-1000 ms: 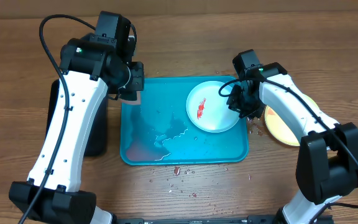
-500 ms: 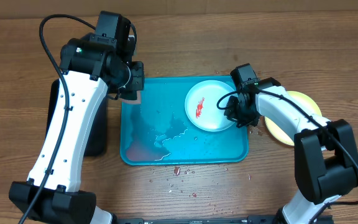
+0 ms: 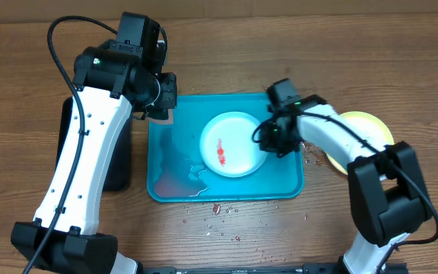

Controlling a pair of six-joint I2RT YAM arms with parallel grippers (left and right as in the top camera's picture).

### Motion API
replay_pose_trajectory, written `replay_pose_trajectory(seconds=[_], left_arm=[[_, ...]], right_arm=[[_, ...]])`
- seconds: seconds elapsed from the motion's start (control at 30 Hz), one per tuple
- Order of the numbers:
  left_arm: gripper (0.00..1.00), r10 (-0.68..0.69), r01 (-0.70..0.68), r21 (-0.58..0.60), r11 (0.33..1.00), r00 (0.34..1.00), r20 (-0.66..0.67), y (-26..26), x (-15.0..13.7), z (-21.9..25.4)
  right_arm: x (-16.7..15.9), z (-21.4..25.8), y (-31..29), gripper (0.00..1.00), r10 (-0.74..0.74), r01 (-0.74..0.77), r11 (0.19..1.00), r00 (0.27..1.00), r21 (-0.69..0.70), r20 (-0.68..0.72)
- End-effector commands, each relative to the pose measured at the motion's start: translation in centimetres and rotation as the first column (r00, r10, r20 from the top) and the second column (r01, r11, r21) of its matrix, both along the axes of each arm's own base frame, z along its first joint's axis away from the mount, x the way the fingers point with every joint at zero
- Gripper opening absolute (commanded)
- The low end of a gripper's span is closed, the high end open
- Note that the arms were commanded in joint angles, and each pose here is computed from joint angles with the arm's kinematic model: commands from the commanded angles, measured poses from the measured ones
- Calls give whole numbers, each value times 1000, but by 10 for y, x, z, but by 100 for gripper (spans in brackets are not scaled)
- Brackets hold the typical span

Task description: Clean dirty plates on tray and stack at the side

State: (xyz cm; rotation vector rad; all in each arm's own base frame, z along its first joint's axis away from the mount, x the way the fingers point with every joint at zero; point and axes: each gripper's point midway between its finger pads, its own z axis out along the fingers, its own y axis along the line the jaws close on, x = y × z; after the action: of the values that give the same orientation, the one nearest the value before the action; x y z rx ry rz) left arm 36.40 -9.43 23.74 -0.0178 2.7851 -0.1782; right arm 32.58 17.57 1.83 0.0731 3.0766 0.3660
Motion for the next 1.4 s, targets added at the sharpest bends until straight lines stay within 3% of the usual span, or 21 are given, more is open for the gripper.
replay_pose_trajectory(seconds=[0.0, 0.2, 0.4, 0.5, 0.63, 0.9, 1.03, 1.37], left_arm=[[4, -6, 6, -13, 1000, 1000, 8, -5, -2, 3], [4, -14, 14, -13, 1000, 1000, 7, -9, -3, 3], [4, -20, 20, -13, 1000, 1000, 6, -11, -3, 2], [4, -15, 15, -11, 1000, 1000, -7, -11, -2, -3], [4, -17, 17, 0, 1000, 999, -51, -13, 3, -19], [5, -91, 103, 48, 994, 974, -209, -31, 20, -92], [4, -174, 197, 64, 978, 950, -259, -45, 26, -128], [4, -222, 265, 77, 961, 910, -351, -64, 33, -200]], right_arm=[[11, 9, 24, 11, -69, 68, 997, 997, 46, 24], [20, -12, 29, 11, -259, 261, 963, 965, 62, -33], [24, -24, 37, 12, -270, 275, 957, 961, 95, -55], [28, -23, 39, 4, -275, 278, 954, 961, 108, -41], [30, -24, 38, 4, -324, 327, 940, 945, 99, -45], [27, -25, 37, 4, -324, 327, 941, 945, 91, -53], [25, -25, 41, 4, -300, 303, 948, 953, 93, -49], [25, -25, 43, 4, -275, 278, 955, 960, 100, -41]])
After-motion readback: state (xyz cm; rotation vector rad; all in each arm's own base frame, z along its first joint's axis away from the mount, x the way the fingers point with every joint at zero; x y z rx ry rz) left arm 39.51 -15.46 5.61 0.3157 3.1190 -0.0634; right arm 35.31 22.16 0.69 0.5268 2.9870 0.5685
